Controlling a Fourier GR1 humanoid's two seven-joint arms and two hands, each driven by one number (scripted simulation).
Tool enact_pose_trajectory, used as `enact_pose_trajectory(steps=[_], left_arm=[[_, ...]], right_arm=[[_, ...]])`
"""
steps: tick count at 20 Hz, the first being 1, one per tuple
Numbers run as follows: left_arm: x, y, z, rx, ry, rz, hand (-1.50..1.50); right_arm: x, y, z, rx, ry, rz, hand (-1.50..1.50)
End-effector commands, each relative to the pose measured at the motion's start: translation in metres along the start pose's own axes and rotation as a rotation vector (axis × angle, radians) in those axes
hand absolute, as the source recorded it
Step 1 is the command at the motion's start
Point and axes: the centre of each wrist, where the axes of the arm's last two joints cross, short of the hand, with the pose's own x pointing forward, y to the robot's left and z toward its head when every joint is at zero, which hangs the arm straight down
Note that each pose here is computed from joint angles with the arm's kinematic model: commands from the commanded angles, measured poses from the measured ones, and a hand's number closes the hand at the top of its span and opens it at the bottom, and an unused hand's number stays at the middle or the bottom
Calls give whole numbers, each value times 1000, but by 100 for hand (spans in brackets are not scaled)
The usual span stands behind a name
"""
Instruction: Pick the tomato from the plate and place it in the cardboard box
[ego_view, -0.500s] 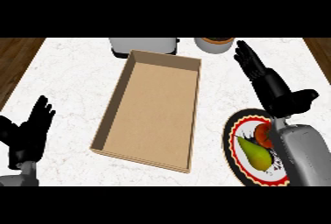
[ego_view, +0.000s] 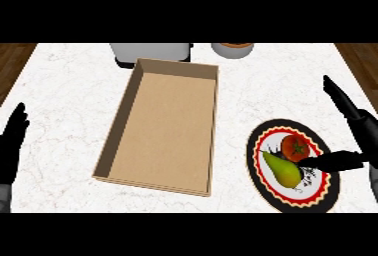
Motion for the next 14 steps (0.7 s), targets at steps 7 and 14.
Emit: enact_pose_trajectory(steps=[7, 14], left_arm=[[-2, -5, -3, -33, -57, -106, 0], [6, -23, -6, -64, -51, -93, 0]], right_arm=[[-106, -6, 130, -144, -204, -169, -150], [-97, -69, 108, 50, -101, 337, -150]])
